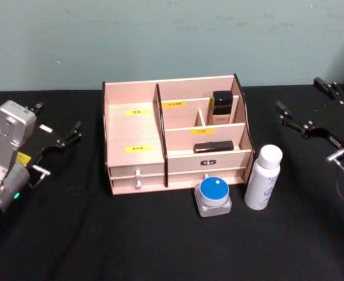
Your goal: Pick up the facial cleanser and watermelon frost from the table and place them into the tiered storage box.
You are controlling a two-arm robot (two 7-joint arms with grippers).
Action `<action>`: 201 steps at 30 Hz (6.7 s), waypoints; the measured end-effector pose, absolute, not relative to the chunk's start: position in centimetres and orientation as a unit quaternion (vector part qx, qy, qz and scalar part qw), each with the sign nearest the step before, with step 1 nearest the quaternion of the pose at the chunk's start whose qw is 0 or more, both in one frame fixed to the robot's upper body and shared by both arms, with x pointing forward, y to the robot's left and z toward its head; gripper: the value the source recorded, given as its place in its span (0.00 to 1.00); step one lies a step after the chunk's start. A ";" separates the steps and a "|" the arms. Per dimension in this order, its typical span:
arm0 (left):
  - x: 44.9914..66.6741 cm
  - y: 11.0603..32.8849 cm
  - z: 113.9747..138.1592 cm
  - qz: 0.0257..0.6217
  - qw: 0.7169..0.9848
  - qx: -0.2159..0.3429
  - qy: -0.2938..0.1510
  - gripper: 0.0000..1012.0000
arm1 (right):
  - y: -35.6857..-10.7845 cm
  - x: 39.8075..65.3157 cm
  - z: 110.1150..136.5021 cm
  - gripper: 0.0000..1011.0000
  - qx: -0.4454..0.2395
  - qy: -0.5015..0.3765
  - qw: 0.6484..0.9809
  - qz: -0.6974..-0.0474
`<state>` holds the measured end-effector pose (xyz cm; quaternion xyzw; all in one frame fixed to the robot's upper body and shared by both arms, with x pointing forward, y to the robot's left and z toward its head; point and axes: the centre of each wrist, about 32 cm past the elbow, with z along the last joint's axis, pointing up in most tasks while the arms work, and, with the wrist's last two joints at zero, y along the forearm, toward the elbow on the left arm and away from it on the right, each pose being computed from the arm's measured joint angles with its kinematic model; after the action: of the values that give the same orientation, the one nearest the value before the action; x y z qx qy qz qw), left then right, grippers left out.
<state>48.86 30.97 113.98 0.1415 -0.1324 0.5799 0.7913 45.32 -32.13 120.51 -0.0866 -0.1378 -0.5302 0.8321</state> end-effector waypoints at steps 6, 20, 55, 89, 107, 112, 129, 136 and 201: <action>48.9 31.0 114.0 0.580 0.791 0.141 -0.132 0.99 | -32.2 42.8 122.2 0.99 -0.087 -0.132 0.848 -0.505; 48.9 31.0 114.0 0.580 0.791 0.142 -0.132 0.99 | -32.4 38.8 123.4 0.99 -0.128 -0.056 0.886 -0.442; 48.9 31.0 114.0 0.580 0.791 0.141 -0.132 0.99 | -31.4 41.4 119.6 0.99 -0.185 0.039 0.885 -0.426; 48.9 31.0 114.0 0.580 0.791 0.142 -0.132 0.99 | -30.5 43.3 118.7 0.99 -0.173 0.028 0.889 -0.423; 48.9 31.0 114.0 0.580 0.791 0.141 -0.132 0.99 | -30.5 43.3 118.7 0.67 -0.172 0.028 0.889 -0.424; 48.9 31.0 114.0 0.580 0.791 0.141 -0.132 0.99 | -30.5 43.3 118.7 0.59 -0.171 0.028 0.889 -0.424; 48.9 31.0 114.0 0.580 0.791 0.141 -0.132 0.99 | -30.6 43.3 118.7 0.59 -0.170 0.030 0.889 -0.424; 48.9 31.0 114.0 0.580 0.791 0.141 -0.132 0.99 | -31.0 43.2 119.6 0.59 -0.161 0.021 0.890 -0.426; 48.9 31.0 114.0 0.580 0.791 0.141 -0.132 0.99 | -20.5 53.3 126.1 0.59 -0.104 -0.038 0.911 -0.397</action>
<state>48.86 30.97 113.98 0.1415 -0.1324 0.5799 0.7913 53.32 -20.54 126.06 -0.1043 -0.0380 -0.3969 0.9111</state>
